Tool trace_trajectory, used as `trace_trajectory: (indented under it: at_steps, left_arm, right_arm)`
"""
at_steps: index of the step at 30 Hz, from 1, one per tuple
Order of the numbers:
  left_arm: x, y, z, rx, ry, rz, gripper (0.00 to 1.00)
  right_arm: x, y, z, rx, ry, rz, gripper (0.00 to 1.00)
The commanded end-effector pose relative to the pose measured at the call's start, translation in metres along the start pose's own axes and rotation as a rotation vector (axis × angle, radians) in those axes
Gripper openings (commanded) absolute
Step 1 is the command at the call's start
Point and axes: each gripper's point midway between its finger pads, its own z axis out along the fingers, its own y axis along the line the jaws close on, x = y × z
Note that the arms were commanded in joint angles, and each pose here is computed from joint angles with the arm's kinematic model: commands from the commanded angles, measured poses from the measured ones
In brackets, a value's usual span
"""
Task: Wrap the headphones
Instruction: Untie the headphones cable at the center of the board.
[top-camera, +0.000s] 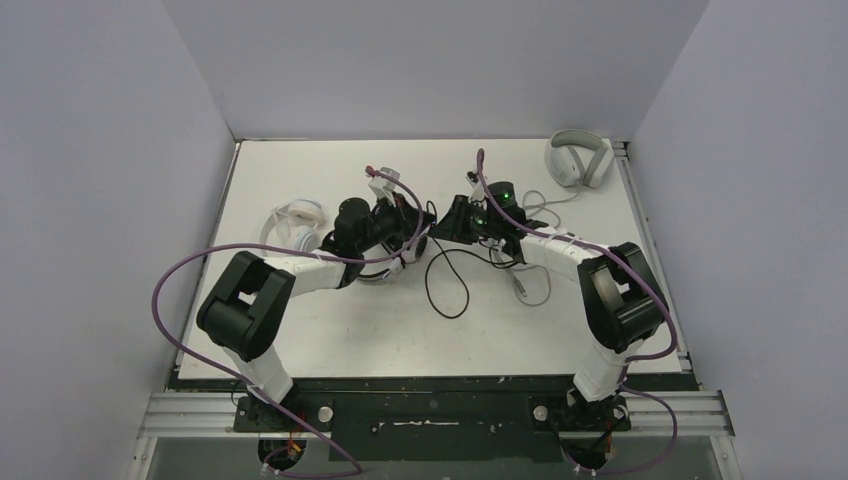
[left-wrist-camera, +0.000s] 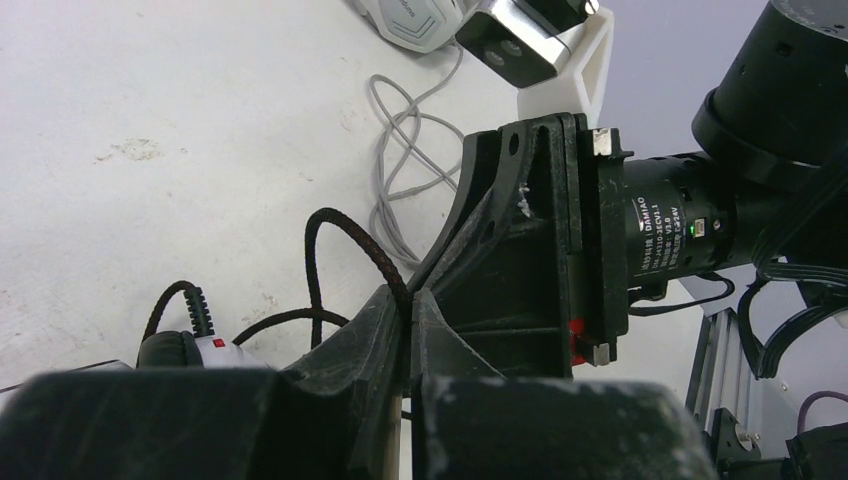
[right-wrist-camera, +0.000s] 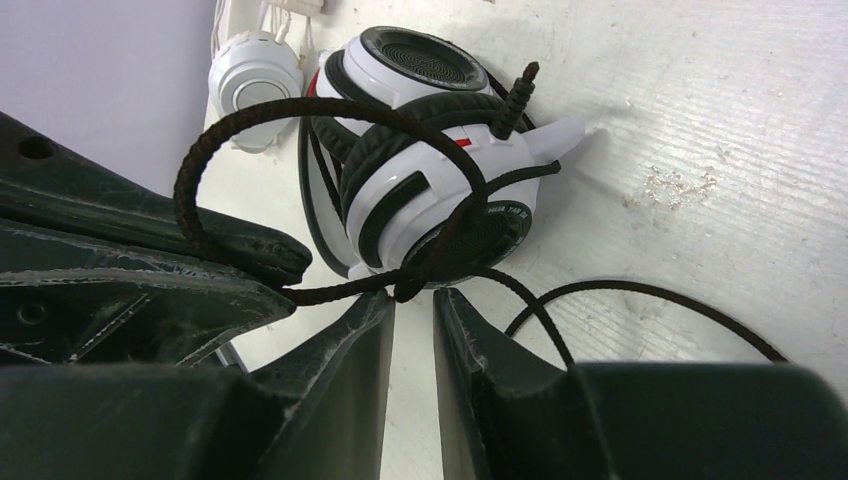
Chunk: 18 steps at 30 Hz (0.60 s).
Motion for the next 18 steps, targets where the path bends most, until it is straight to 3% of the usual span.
trace_trajectory:
  at_steps: [1, 12, 18]
  left_arm:
    - [-0.035, -0.021, -0.005, 0.061, -0.103, 0.013, 0.0]
    - [-0.075, -0.033, -0.016, 0.006, -0.105, -0.058, 0.0]
    - [-0.103, -0.02, -0.025, -0.064, -0.098, -0.143, 0.0]
  right_arm:
    - [-0.029, 0.02, 0.0, -0.06, -0.085, -0.046, 0.21]
    - [-0.011, -0.007, -0.004, -0.002, -0.06, -0.033, 0.0]
    - [0.003, -0.019, -0.007, 0.029, -0.028, -0.031, 0.0]
